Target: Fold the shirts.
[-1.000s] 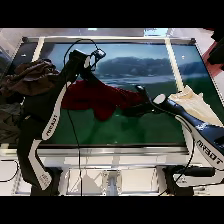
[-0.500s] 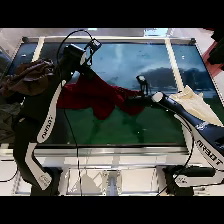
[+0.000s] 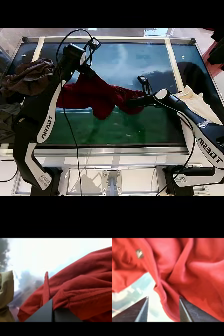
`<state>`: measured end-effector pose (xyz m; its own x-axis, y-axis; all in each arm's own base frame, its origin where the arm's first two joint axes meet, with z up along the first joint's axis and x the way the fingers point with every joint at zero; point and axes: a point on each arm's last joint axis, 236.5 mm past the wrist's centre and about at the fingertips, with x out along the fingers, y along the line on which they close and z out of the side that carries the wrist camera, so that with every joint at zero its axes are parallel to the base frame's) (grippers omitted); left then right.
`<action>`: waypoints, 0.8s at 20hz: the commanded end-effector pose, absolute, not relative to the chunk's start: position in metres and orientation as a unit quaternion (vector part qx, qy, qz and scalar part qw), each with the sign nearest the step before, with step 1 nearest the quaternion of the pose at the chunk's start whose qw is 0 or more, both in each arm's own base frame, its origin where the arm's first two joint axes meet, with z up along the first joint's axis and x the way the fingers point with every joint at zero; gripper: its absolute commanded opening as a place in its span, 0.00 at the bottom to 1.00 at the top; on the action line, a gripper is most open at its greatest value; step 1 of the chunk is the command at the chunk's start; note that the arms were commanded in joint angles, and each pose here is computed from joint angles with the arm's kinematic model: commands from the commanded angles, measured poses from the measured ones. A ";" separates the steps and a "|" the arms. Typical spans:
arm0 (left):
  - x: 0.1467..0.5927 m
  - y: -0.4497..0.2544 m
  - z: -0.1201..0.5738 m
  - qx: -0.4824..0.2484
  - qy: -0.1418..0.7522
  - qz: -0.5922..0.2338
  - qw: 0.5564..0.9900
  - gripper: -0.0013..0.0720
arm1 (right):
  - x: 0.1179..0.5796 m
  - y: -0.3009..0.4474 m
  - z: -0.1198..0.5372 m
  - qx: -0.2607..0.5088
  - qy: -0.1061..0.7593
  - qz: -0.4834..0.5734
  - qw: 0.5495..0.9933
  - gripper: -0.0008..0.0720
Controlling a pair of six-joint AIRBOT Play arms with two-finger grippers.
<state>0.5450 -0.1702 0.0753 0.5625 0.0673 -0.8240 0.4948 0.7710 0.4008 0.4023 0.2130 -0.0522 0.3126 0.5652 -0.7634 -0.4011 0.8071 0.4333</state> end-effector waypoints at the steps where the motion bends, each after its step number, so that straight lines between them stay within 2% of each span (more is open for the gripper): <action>1: 0.543 -0.165 0.075 0.317 0.455 -0.123 0.823 0.03 | 0.412 0.189 -0.063 0.019 0.499 0.274 0.822 0.62; 4: 0.541 -0.159 0.074 0.324 0.463 -0.115 0.817 0.03 | 0.468 0.142 -0.048 0.051 0.430 0.163 0.886 0.62; 6: 0.541 -0.159 0.074 0.324 0.463 -0.115 0.817 0.03 | 0.485 0.120 -0.042 0.082 0.409 0.124 0.900 0.62; 11: 0.540 -0.159 0.073 0.323 0.464 -0.115 0.816 0.03 | 0.447 0.116 -0.100 0.109 0.519 0.135 0.837 0.62; 14: 0.538 -0.158 0.072 0.323 0.469 -0.115 0.814 0.03 | 0.447 0.136 -0.111 0.148 0.522 0.154 0.826 0.61; 15: 0.538 -0.158 0.072 0.323 0.470 -0.115 0.813 0.03 | 0.449 0.142 -0.111 0.161 0.518 0.160 0.825 0.48; 16: 0.537 -0.158 0.072 0.323 0.472 -0.114 0.812 0.03 | 0.451 0.144 -0.109 0.163 0.511 0.165 0.828 0.13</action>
